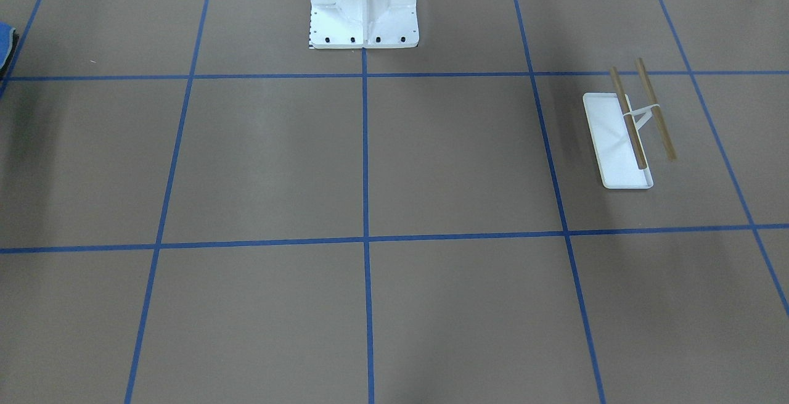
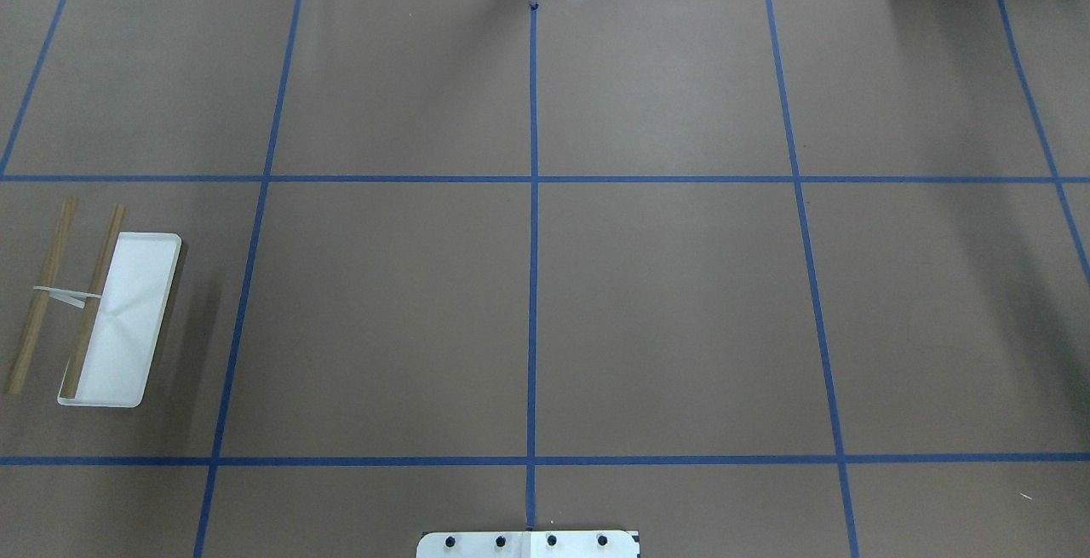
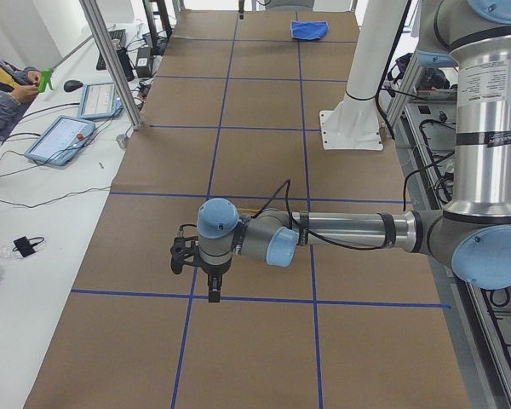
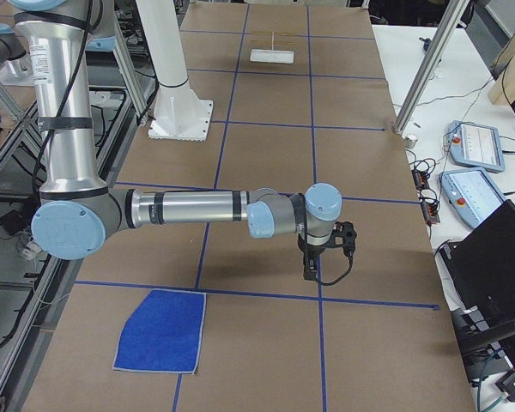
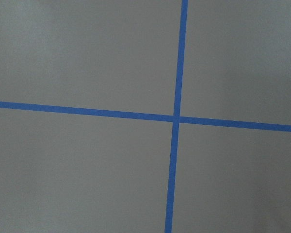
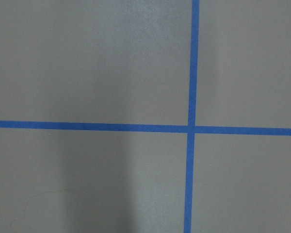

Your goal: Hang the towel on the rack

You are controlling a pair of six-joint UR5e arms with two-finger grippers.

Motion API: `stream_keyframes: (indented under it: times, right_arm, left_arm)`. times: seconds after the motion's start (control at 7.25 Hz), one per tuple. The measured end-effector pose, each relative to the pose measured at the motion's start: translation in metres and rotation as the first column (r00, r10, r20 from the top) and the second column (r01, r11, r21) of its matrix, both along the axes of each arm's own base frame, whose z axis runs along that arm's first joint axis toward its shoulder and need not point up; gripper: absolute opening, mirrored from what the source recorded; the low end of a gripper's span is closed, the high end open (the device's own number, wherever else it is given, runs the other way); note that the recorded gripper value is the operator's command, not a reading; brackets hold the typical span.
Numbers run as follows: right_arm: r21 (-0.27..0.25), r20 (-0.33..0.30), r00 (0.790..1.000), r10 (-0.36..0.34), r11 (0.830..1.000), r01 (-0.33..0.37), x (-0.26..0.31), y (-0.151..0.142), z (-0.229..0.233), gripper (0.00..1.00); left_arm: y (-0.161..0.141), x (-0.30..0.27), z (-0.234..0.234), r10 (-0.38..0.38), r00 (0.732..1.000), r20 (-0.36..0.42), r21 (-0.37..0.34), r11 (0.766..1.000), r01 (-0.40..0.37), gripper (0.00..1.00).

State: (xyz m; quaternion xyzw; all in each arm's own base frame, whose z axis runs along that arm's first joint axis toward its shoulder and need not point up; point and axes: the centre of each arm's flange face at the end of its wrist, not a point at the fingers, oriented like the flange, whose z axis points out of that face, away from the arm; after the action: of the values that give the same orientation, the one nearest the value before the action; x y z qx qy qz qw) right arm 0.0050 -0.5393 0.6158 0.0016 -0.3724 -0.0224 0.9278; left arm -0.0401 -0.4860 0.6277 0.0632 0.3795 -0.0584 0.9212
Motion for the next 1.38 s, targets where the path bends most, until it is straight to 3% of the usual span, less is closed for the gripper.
stream_keyframes:
  times: [0.55,0.97,1.38]
  right_arm:
    - [0.012,0.001,1.000,-0.023,1.000,0.023,0.008,0.002,-0.005,1.00]
    - [0.039,0.025,0.999,-0.029,0.999,0.028,0.007,0.028,-0.019,1.00]
    - [0.015,0.177,0.983,-0.052,0.999,0.050,-0.009,0.067,-0.030,1.00]
  left_arm:
    - [0.008,0.000,0.003,0.001,1.000,-0.003,0.017,1.000,-0.001,0.98]
    - [0.016,-0.001,0.011,-0.006,1.000,-0.001,0.015,1.000,0.006,0.98]
    - [0.017,0.000,0.016,-0.008,1.000,-0.004,0.002,1.000,0.008,0.98]
